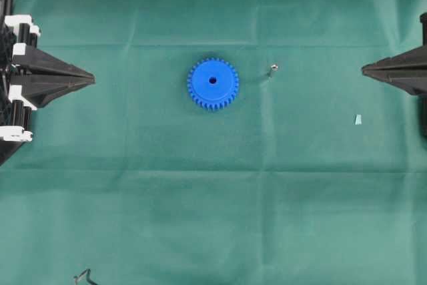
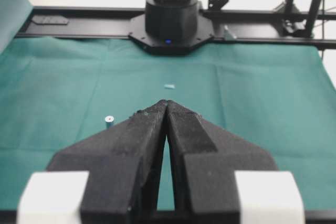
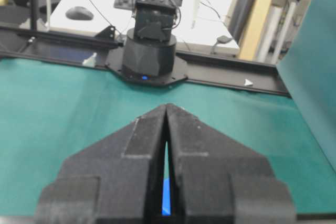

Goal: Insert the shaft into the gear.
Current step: 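Move the right gripper over the small silver shaft and lower it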

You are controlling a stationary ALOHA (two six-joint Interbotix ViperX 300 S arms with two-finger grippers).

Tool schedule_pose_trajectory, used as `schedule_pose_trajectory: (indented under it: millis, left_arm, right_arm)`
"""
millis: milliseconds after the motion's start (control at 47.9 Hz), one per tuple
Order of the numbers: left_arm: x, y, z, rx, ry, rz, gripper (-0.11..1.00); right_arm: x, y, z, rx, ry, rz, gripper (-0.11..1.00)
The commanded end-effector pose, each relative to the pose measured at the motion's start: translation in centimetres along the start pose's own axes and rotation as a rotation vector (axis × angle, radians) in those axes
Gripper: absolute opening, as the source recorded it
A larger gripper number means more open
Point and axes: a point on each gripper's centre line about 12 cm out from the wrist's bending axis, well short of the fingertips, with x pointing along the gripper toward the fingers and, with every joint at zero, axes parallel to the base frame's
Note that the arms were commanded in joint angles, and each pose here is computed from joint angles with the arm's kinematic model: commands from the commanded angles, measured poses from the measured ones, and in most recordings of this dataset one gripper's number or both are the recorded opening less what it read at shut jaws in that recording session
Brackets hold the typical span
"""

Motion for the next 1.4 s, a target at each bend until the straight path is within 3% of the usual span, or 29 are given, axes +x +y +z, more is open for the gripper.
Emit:
schedule_pose_trajectory:
  millis: [0,230,542,605,709,814,897,1127,1377]
  left_arm:
    - [0.5,-0.1,2.0,0.036,-0.046,-0.008,0.00]
    - [0.5,-0.1,2.0,0.039,-0.037,-0.009,0.00]
    - [0.5,-0.1,2.2,0.039,-0.040,-0.009,0.00]
    - [0.5,-0.1,2.2,0.037,-0.040,-0.009,0.00]
    - [0.5,-0.1,2.2,0.037,-0.045,-0.009,0.00]
    - [0.5,-0.1,2.2,0.039,-0.045,-0.009,0.00]
    - [0.5,-0.1,2.2,0.040,-0.046,-0.009,0.00]
    - [0.5,-0.1,2.2,0.042,-0.040,-0.009,0.00]
    - [0.6,-0.1,2.0,0.042,-0.035,-0.009,0.00]
  right_arm:
    - [0.3,-0.2,0.9,0.002,-0.023,-0.009,0.02]
    - [1.0,-0.7,1.9,0.000,0.046,-0.034,0.02]
    - [4.4,-2.5,-0.9,0.025,0.207,-0.104,0.07]
    - [5.4,-2.7,-1.8,0.038,0.230,-0.114,0.18]
    - [7.0,-3.8,-3.8,0.071,0.282,-0.154,0.48]
    - [8.6,-4.9,-7.1,0.106,0.400,-0.197,0.81]
    - [9.7,-5.2,-9.8,0.112,0.489,-0.202,0.96]
    - [11.1,-5.7,-15.2,0.125,0.635,-0.216,0.95]
    - [11.1,-6.7,-17.8,0.138,0.661,-0.253,0.95]
